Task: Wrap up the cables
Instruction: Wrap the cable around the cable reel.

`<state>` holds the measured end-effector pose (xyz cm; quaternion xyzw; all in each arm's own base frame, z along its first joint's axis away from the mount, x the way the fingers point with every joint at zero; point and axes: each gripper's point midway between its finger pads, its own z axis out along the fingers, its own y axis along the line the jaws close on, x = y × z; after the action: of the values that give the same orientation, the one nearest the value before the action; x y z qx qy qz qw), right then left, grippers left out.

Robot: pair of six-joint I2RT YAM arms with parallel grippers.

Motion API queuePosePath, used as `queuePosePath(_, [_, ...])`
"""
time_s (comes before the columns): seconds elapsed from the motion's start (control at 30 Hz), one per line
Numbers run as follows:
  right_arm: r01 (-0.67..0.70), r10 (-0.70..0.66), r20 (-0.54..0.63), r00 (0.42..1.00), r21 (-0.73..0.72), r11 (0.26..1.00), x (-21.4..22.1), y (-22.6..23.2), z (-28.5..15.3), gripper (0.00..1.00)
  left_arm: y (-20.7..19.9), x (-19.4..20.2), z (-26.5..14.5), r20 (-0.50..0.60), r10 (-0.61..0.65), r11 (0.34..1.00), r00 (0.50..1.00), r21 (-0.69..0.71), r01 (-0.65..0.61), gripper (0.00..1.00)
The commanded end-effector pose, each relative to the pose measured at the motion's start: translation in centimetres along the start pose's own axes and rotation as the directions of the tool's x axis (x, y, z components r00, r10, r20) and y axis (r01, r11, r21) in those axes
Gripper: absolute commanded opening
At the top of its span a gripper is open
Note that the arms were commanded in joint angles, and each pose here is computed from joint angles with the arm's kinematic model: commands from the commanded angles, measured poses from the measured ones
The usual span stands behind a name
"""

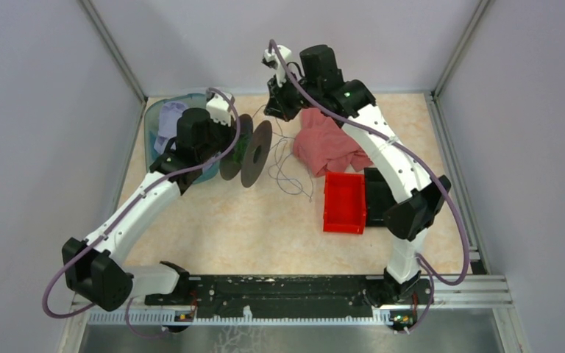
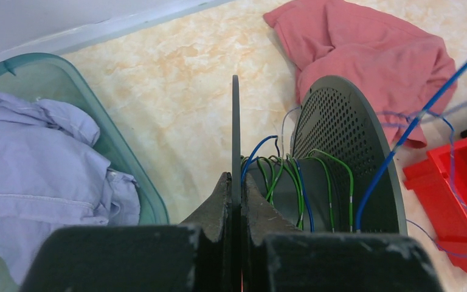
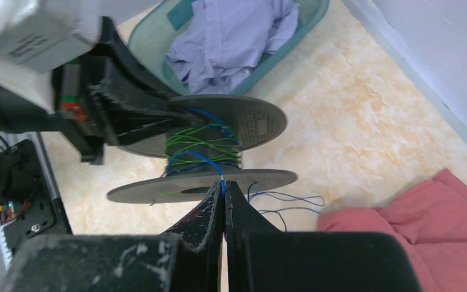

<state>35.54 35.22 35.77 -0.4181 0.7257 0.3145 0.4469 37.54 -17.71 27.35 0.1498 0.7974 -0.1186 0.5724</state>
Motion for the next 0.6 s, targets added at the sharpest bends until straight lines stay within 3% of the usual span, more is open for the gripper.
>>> queuePosePath(0.0, [0.012, -0.023, 0.094, 0.995, 0.112, 0.994, -2.9, -2.9, -1.0, 0.0, -1.4, -2.1, -1.2, 0.078, 0.01, 0.997, 0.997, 0.078, -0.016, 0.0])
queuePosePath(0.3, [-0.027, 0.012, 0.066, 0.998, 0.223, 0.975, -0.4, -7.5, -0.8, 0.0, -2.6, -2.1, -1.8, 0.076, 0.022, 0.989, 0.997, 0.145, -0.033, 0.0])
queuePosePath(0.57, [-0.069, 0.068, 0.01, 0.998, 0.211, 0.975, 3.8, -9.3, 0.1, 0.0, -3.4, -2.6, -2.1, 0.07, 0.007, 0.981, 0.998, 0.194, -0.021, 0.0])
